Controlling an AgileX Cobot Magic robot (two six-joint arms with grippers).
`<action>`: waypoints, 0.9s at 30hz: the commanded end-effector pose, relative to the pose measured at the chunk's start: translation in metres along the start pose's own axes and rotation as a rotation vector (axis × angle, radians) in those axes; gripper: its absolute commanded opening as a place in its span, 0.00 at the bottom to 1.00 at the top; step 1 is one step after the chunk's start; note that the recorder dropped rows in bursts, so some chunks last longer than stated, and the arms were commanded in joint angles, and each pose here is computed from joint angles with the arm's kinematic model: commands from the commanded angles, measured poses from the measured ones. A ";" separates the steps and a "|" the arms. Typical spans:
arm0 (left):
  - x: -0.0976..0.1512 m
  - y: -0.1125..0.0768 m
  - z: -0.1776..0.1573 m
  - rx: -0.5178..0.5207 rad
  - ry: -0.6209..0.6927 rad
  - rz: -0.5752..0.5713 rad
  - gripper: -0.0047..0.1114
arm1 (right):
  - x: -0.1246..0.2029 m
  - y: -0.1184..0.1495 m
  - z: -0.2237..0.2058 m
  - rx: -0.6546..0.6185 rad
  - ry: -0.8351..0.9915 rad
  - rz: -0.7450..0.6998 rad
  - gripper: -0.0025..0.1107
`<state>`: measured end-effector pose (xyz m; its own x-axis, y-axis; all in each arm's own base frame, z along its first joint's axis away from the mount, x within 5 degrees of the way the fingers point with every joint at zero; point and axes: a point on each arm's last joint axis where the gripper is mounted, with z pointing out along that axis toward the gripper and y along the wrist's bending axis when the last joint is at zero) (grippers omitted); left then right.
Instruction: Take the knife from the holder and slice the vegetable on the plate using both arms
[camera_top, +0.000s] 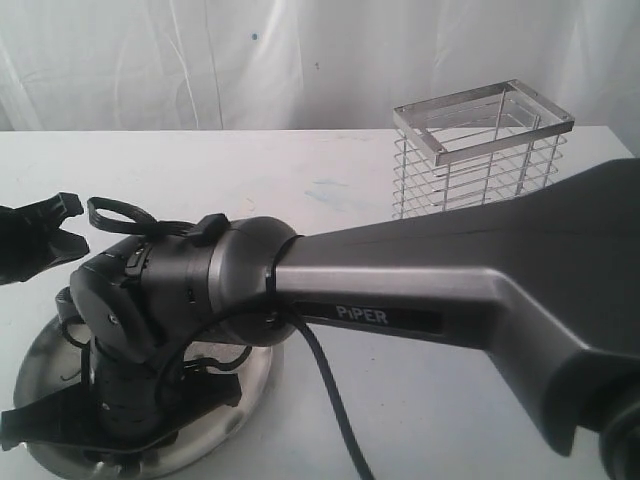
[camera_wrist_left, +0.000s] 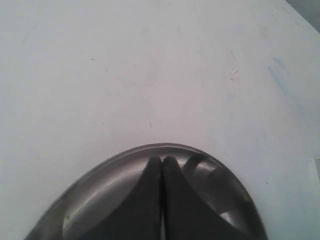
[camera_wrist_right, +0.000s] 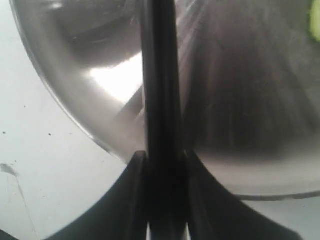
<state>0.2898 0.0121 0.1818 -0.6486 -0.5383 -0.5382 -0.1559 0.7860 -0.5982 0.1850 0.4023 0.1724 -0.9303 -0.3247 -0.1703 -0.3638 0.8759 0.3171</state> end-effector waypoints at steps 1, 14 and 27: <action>0.000 -0.006 0.000 0.063 0.006 -0.027 0.04 | 0.004 -0.001 -0.002 0.025 0.027 -0.004 0.02; 0.002 -0.011 0.000 0.125 0.017 0.051 0.04 | 0.004 0.001 0.004 0.001 0.031 -0.014 0.02; 0.004 -0.018 -0.001 0.196 0.023 0.136 0.04 | 0.005 0.004 0.012 -0.045 0.047 -0.006 0.02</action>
<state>0.2890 0.0003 0.1887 -0.6742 -0.4186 -0.6085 0.0462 0.7984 -0.6004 0.1807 0.4071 0.1614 -0.9353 -0.3338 -0.1171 -0.3533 0.8651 0.3560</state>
